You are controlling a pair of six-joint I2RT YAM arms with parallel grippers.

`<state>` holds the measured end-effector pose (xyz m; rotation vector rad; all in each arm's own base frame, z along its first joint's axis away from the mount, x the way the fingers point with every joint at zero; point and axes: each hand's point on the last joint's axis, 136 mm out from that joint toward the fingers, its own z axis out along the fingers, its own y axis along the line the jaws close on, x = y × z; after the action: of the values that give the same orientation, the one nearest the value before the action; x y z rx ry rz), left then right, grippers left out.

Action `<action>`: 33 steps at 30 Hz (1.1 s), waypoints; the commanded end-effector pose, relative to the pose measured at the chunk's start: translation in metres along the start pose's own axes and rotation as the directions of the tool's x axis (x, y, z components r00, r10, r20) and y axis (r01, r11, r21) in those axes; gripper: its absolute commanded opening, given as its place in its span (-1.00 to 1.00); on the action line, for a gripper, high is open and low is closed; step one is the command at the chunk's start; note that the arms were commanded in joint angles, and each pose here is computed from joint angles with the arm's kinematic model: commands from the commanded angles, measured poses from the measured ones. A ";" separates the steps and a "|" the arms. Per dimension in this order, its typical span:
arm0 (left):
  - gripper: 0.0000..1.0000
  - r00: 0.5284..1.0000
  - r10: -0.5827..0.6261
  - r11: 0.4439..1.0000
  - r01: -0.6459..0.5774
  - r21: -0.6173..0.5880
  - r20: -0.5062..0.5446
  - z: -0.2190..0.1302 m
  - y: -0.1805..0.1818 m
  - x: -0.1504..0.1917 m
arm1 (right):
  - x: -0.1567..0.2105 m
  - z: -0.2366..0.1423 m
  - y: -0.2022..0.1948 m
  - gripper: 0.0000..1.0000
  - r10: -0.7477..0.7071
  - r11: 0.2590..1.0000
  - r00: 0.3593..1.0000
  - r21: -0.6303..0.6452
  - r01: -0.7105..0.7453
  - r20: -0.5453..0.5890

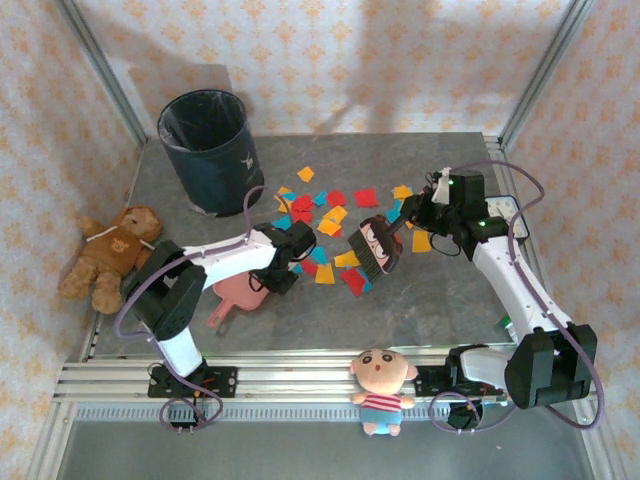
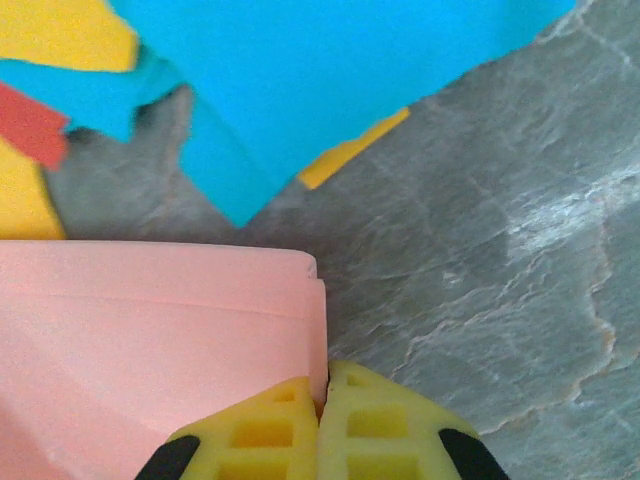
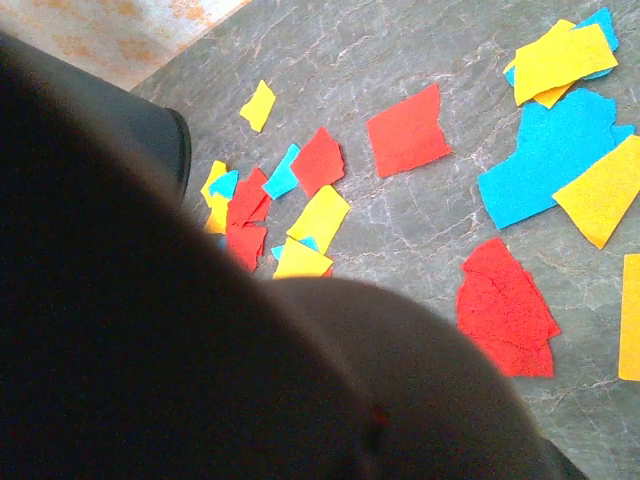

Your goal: Sweep away the paper scraps from the table

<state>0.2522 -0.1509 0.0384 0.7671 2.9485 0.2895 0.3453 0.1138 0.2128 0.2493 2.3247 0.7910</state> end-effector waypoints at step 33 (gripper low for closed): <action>-0.93 0.857 0.412 0.865 -0.475 0.163 0.310 -0.071 -0.112 -0.155 | -0.027 -0.086 -0.048 -1.00 -0.043 0.951 0.959 0.305 -0.046 0.280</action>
<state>0.3296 -0.3320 0.0852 1.3244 2.5583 -0.1318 0.3165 0.0384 0.2416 0.4533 2.1960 0.4387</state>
